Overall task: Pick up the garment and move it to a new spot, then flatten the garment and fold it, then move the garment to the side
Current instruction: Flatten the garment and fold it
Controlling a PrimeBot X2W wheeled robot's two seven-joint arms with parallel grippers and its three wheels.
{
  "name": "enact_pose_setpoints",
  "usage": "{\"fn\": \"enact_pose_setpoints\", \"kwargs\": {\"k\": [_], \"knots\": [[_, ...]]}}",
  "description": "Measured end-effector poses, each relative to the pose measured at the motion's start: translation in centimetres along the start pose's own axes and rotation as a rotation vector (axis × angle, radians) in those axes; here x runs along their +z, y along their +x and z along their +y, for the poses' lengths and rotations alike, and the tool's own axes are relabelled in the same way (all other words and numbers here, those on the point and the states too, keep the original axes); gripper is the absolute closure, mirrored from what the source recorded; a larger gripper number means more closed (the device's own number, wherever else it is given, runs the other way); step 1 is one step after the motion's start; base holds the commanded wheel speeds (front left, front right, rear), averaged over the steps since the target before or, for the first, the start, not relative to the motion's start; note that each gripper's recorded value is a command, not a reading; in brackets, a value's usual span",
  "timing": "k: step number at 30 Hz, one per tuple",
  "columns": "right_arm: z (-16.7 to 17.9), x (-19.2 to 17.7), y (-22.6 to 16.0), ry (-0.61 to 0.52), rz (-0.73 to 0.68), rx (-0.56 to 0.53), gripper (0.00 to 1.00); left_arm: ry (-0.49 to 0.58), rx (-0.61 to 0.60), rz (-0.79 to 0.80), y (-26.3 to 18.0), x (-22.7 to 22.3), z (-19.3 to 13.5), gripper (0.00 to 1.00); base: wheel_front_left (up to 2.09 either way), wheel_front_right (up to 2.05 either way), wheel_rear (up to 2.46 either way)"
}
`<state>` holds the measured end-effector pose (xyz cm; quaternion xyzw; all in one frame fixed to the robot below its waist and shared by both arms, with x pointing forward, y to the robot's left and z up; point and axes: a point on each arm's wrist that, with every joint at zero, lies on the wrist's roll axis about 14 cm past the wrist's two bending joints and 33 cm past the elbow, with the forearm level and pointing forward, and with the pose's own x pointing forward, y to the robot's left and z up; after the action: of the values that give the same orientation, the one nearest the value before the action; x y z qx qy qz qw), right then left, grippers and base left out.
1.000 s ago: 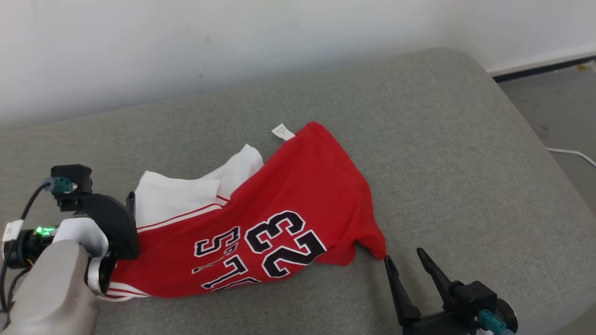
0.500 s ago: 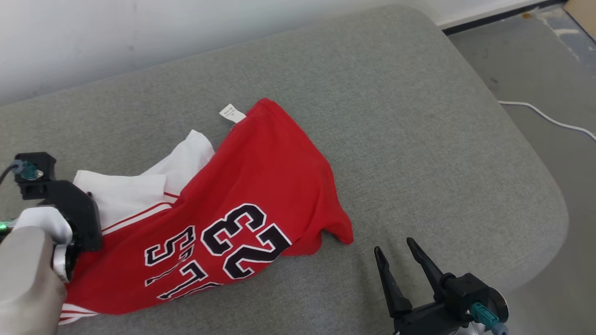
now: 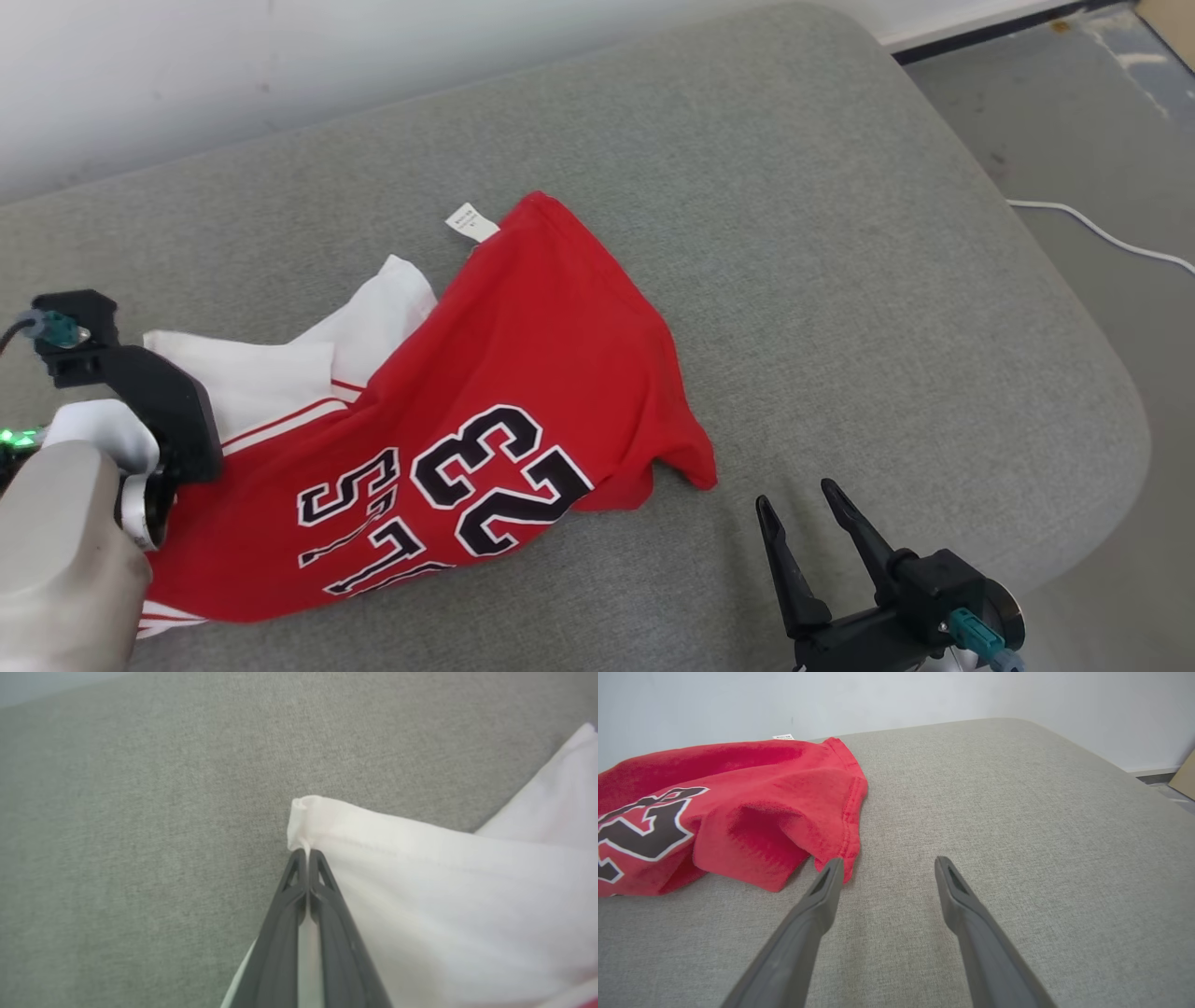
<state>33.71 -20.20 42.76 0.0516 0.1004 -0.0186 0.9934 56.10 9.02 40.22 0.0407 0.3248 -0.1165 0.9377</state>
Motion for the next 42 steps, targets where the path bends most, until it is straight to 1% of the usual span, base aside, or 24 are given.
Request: {"fn": "enact_pose_setpoints", "kwargs": {"k": [2,5,6,7,10,12,15,18,23,25,31,32,33,34,38,42], "knots": [[0.4,0.1,0.2,0.001,-0.005,0.013,0.00,-0.016,0.015,-0.075,-0.5,1.3,0.7,1.00,0.00,0.00,0.00],[0.9,0.4,0.4,0.004,-0.014,0.030,0.00,-0.048,0.020,-0.237,-1.9,4.4,1.0,1.00,0.00,0.00,0.00],[1.0,0.4,0.4,0.005,-0.015,0.033,0.00,-0.059,0.014,-0.295,-2.5,5.5,0.8,1.00,0.00,0.00,0.00],[1.2,0.5,0.4,0.008,-0.019,0.041,0.00,-0.070,-0.012,-0.391,-3.9,7.0,0.3,1.00,0.00,0.00,0.00],[1.3,0.6,0.4,0.012,-0.024,0.046,0.00,-0.101,-0.044,-0.512,-6.2,8.1,-0.5,1.00,0.00,0.00,0.00],[1.7,0.7,0.5,0.015,-0.029,0.057,0.00,-0.110,-0.065,-0.556,-7.7,7.8,-0.8,1.00,0.00,0.00,0.00],[2.4,0.7,0.4,0.020,-0.031,0.078,0.00,-0.112,-0.091,-0.564,-9.8,5.6,-1.5,1.00,0.00,0.00,0.00],[3.4,0.9,0.4,0.022,-0.038,0.110,0.00,-0.110,-0.118,-0.528,-12.2,2.4,-2.4,1.00,0.00,0.00,0.00],[5.2,1.7,0.4,0.027,-0.061,0.166,0.00,-0.085,-0.070,-0.412,-15.9,-3.6,-1.8,1.00,0.00,0.00,0.00],[5.8,2.0,0.4,0.030,-0.071,0.186,0.00,-0.094,-0.049,-0.374,-17.2,-5.3,-1.4,1.00,0.00,0.00,0.00],[7.4,2.7,0.2,0.034,-0.094,0.235,0.00,-0.055,0.025,-0.278,-19.4,-9.4,0.3,1.00,0.00,0.00,0.00],[7.5,2.8,0.2,0.036,-0.098,0.238,0.00,-0.046,0.035,-0.273,-19.6,-9.7,0.5,0.83,0.00,0.00,0.00],[7.6,2.9,0.1,0.036,-0.101,0.242,0.00,-0.045,0.039,-0.269,-19.8,-10.0,0.5,0.54,0.00,0.00,0.00],[7.7,2.9,0.1,0.036,-0.103,0.243,0.00,-0.041,0.039,-0.267,-19.9,-10.1,0.5,0.00,0.00,0.00,0.00],[7.5,3.0,-0.1,0.035,-0.107,0.240,0.00,-0.030,0.073,-0.260,-20.1,-10.3,1.2,0.00,0.00,0.00,0.00],[7.3,3.1,-0.3,0.037,-0.116,0.232,0.00,-0.044,0.099,-0.254,-20.5,-10.5,1.7,0.00,0.00,0.00,0.00]]}}
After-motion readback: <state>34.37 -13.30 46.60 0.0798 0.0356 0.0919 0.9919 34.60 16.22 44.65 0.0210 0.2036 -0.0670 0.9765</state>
